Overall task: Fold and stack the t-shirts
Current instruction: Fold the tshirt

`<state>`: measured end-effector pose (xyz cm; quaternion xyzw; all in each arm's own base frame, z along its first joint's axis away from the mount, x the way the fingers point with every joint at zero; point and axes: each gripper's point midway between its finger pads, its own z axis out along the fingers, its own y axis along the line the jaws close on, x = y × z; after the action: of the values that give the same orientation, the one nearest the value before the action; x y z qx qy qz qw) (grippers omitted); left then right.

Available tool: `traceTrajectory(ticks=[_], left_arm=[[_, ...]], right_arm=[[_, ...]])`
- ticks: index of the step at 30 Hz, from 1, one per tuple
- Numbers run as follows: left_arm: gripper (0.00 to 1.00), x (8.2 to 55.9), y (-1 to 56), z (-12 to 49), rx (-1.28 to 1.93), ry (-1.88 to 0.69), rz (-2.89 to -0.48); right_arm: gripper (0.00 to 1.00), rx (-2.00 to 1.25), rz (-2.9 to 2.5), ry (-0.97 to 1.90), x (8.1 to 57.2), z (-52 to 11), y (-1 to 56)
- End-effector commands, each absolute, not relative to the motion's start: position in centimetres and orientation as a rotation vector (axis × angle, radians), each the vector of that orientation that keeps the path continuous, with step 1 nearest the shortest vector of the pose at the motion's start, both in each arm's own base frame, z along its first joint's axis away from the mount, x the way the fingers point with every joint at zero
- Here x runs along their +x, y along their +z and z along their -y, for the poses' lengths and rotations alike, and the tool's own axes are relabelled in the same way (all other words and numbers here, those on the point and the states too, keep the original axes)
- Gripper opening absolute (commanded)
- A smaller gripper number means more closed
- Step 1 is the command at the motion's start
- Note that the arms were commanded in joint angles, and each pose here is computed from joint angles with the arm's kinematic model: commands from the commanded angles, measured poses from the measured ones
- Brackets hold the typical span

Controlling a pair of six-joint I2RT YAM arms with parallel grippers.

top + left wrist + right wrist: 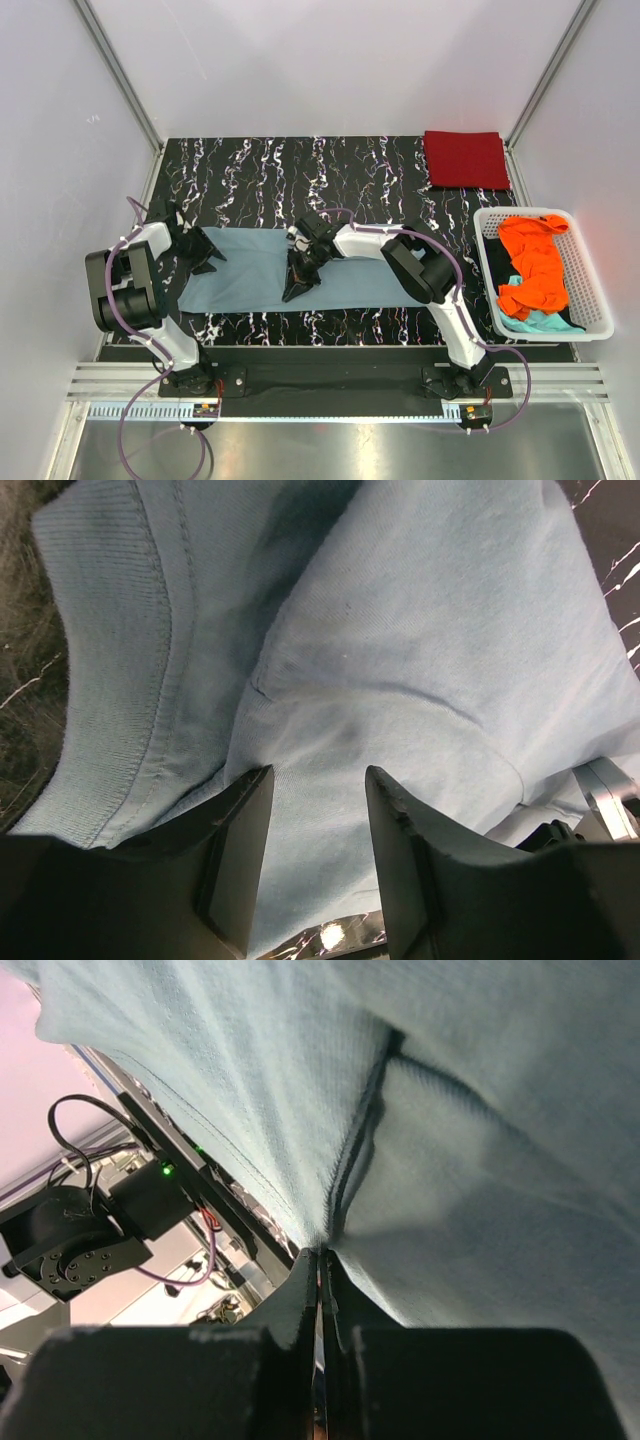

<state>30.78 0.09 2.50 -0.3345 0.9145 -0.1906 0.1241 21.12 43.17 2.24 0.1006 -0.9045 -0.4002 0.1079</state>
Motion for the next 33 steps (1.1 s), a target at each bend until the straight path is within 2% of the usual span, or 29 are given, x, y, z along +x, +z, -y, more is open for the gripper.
traceTrajectory(ticks=[1,8,11,12,14,15,18,23,26,33], left_arm=[[0.49,31.4,2.0,-1.0,-0.965,-0.524,-2.648],[0.50,31.3,1.7,-1.0,-0.971,-0.522,-2.657],[0.51,31.2,1.8,-1.0,-0.978,-0.525,-2.652],[0.51,31.2,1.9,-1.0,-0.978,-0.523,-2.649],[0.53,31.1,2.7,-1.1,-0.990,-0.511,-2.626],[0.54,31.1,3.1,-1.3,-0.995,-0.491,-2.609],[0.58,30.5,5.2,-1.6,-1.023,-0.452,-2.541],[0.58,28.2,8.8,-2.2,-1.091,-0.362,-2.390],[0.56,25.3,8.5,-1.7,-1.202,-0.346,-2.334],[0.49,19.1,3.6,-0.4,-1.502,-0.284,-2.359]], right_arm=[[0.01,0.354,2.667,-1.235,20.6,-43.2,5.2],[0.02,0.372,2.684,-1.190,19.9,-41.8,4.4],[0.08,0.391,2.670,-1.188,19.8,-41.5,4.1],[0.20,0.395,2.670,-1.185,19.8,-41.4,4.1],[0.32,0.418,2.688,-1.183,20.1,-41.3,4.3],[0.41,0.417,2.696,-1.178,20.4,-41.0,4.5],[0.52,0.438,2.763,-1.137,21.8,-39.7,5.3],[0.56,0.444,2.897,-1.040,23.9,-36.1,7.6],[0.57,0.474,2.951,-1.027,23.6,-34.5,9.2],[0.58,0.486,2.926,-1.059,19.8,-31.7,9.9]])
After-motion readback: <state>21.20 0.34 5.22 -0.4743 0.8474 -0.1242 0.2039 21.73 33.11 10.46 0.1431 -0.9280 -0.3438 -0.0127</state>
